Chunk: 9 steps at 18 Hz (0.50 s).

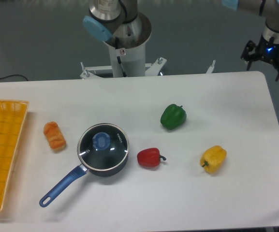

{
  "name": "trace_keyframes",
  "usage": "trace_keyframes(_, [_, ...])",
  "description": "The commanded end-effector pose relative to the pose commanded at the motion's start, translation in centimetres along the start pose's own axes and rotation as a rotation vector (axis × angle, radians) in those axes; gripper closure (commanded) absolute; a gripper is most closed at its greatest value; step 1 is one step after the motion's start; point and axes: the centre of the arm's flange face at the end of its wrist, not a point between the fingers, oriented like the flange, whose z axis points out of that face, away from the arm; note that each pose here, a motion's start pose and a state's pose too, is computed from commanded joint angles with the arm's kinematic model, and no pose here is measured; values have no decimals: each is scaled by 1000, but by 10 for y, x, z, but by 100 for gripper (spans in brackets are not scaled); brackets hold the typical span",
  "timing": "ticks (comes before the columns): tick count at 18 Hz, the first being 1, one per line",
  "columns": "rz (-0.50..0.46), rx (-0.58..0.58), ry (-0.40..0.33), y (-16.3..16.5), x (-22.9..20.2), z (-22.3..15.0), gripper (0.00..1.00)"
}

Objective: Open the lid
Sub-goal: 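Move the gripper in from its raised position toward the table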

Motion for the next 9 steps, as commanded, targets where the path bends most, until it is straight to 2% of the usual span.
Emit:
trace_keyframes(4, [-94,15,8,-27,9,0,0])
trace_keyframes(7, [-236,31,9,-65,14,2,0])
trace_keyframes(9, [-263,46,-4,-85,18,-9,0])
